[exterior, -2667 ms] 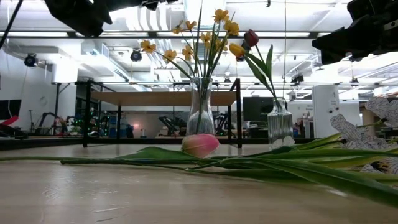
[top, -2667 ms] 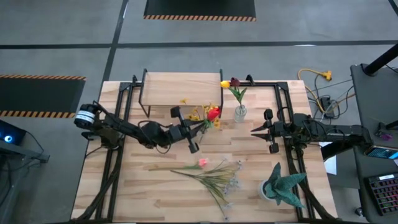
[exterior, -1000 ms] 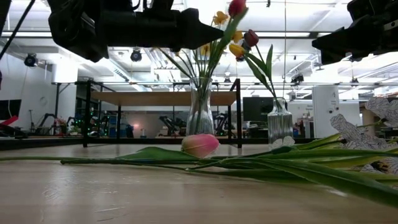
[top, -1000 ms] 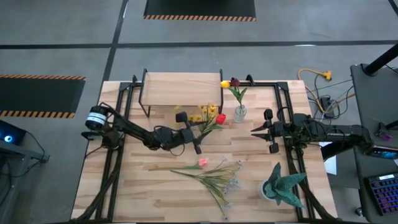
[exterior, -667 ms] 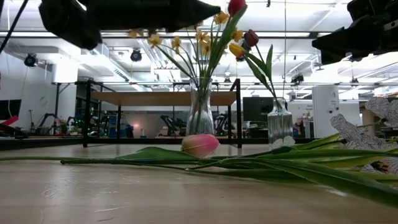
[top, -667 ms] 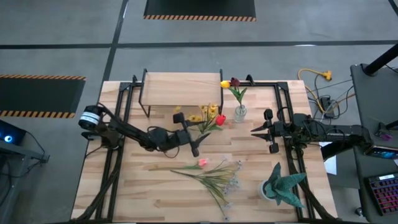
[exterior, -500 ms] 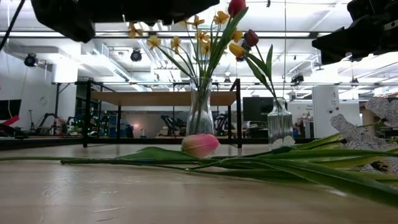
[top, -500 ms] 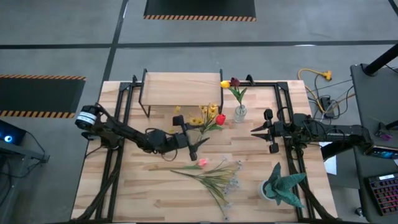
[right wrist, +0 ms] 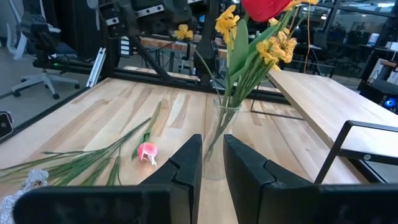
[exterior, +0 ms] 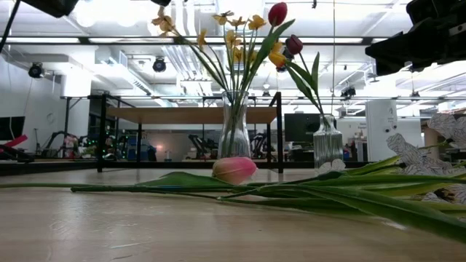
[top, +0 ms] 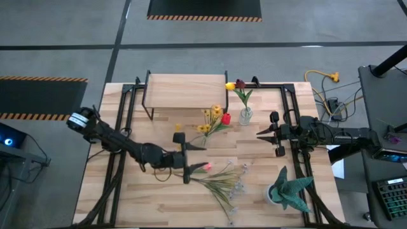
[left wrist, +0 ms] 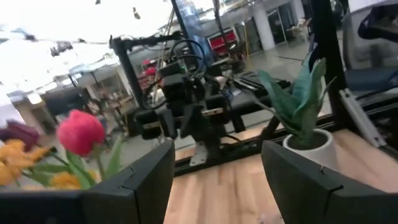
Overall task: Pick and place flowers into a vace then onto a shelf
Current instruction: Put the pink tulip into the top transparent vase
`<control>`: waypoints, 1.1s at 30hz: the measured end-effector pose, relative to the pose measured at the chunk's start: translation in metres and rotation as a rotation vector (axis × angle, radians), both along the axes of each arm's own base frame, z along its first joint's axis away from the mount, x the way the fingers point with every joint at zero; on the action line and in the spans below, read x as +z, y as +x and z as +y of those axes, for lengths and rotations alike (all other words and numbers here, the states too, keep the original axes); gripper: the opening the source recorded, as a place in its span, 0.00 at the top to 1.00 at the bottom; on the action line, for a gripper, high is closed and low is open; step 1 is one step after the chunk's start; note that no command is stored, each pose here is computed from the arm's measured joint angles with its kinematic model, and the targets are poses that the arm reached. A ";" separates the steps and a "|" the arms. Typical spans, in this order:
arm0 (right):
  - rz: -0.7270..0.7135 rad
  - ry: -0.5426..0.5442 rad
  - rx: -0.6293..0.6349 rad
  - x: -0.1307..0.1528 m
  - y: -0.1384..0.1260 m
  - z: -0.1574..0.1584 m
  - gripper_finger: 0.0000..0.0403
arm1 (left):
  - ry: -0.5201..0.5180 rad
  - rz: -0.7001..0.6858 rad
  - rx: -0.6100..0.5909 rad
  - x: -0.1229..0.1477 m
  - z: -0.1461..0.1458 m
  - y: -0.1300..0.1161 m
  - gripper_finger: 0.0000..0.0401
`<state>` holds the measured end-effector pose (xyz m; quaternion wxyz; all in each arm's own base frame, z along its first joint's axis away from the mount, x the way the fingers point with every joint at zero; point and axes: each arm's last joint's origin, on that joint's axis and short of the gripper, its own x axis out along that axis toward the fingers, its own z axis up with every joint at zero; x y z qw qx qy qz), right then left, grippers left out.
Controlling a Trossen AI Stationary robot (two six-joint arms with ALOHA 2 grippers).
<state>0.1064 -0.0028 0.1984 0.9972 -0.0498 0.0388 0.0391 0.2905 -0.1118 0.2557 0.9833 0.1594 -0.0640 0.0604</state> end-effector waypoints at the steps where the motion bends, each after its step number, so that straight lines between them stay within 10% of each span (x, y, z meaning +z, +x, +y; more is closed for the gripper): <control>1: -0.002 0.000 0.000 0.000 0.000 0.000 0.86 | -0.022 0.005 -0.006 -0.001 -0.001 0.000 0.44; 25: -0.006 -0.008 -0.006 0.001 0.000 0.000 0.86 | -0.700 0.593 0.062 -0.051 -0.005 -0.005 0.44; 33: -0.006 -0.007 -0.006 0.001 0.000 0.000 0.86 | -0.727 0.641 0.096 -0.068 -0.010 0.005 0.44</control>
